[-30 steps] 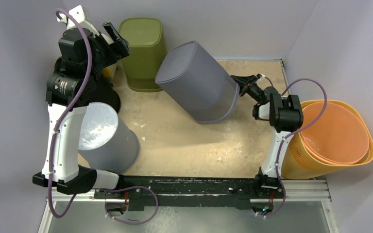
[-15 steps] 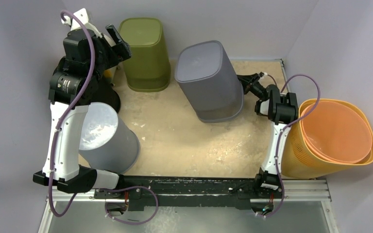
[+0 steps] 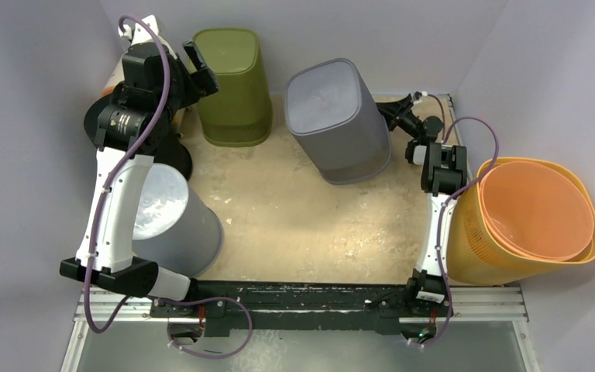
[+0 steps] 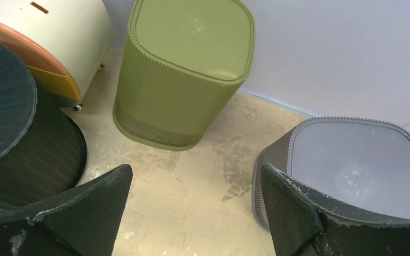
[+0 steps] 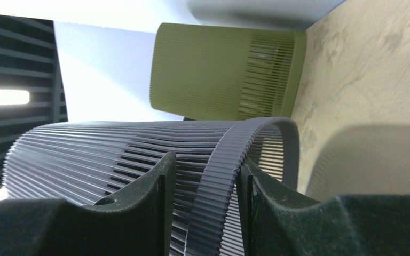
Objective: Turn the large container upside down
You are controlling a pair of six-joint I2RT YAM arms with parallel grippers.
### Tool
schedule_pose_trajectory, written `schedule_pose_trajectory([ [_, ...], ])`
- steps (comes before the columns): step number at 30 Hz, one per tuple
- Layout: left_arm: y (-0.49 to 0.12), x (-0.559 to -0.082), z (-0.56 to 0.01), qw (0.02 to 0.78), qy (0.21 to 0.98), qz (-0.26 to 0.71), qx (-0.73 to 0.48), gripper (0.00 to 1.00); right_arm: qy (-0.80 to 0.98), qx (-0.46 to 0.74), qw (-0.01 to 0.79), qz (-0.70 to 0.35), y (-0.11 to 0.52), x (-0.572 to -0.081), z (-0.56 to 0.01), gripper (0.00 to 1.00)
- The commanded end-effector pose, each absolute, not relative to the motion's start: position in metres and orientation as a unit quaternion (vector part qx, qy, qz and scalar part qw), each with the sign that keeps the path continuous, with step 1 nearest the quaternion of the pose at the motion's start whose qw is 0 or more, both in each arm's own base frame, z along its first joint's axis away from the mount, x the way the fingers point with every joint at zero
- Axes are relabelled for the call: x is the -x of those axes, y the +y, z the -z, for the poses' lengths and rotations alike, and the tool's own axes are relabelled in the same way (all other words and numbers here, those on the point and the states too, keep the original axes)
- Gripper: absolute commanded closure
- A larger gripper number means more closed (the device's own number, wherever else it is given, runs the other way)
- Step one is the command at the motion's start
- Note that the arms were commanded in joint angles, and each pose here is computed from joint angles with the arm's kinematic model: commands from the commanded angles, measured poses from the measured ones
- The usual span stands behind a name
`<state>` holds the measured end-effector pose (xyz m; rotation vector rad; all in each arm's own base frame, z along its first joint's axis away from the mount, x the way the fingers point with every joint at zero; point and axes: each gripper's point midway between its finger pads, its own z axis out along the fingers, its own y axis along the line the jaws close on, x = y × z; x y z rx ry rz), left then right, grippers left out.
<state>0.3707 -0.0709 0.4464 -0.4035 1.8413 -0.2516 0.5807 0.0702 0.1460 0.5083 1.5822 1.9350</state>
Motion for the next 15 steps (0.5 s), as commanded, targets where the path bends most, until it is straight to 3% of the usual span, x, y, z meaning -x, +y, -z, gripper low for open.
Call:
schedule_pose_trajectory([
  [1, -0.079, -0.382, -0.456, 0.598, 0.775, 0.123, 0.163, 0.13, 0.624, -0.116, 0.379, -0.673, 0.064, -0.602, -0.138, 0.57],
  [3, -0.082, -0.386, -0.453, 0.594, 0.778, 0.125, 0.160, 0.13, 0.640, -0.117, 0.385, -0.654, 0.061, -0.613, -0.132, 0.57],
  [5, -0.084, -0.390, -0.450, 0.591, 0.781, 0.126, 0.157, 0.13, 0.656, -0.129, 0.384, -0.637, 0.059, -0.622, -0.122, 0.44],
  [6, -0.085, -0.392, -0.449, 0.589, 0.783, 0.126, 0.156, 0.13, 0.661, -0.132, 0.385, -0.630, 0.058, -0.625, -0.118, 0.12],
  [7, -0.086, -0.393, -0.448, 0.588, 0.784, 0.126, 0.156, 0.13, 0.664, -0.137, 0.385, -0.626, 0.057, -0.628, -0.113, 0.02],
  [15, -0.090, -0.408, -0.440, 0.581, 0.791, 0.119, 0.151, 0.13, 0.681, -0.158, 0.392, -0.598, 0.050, -0.644, -0.097, 0.00],
])
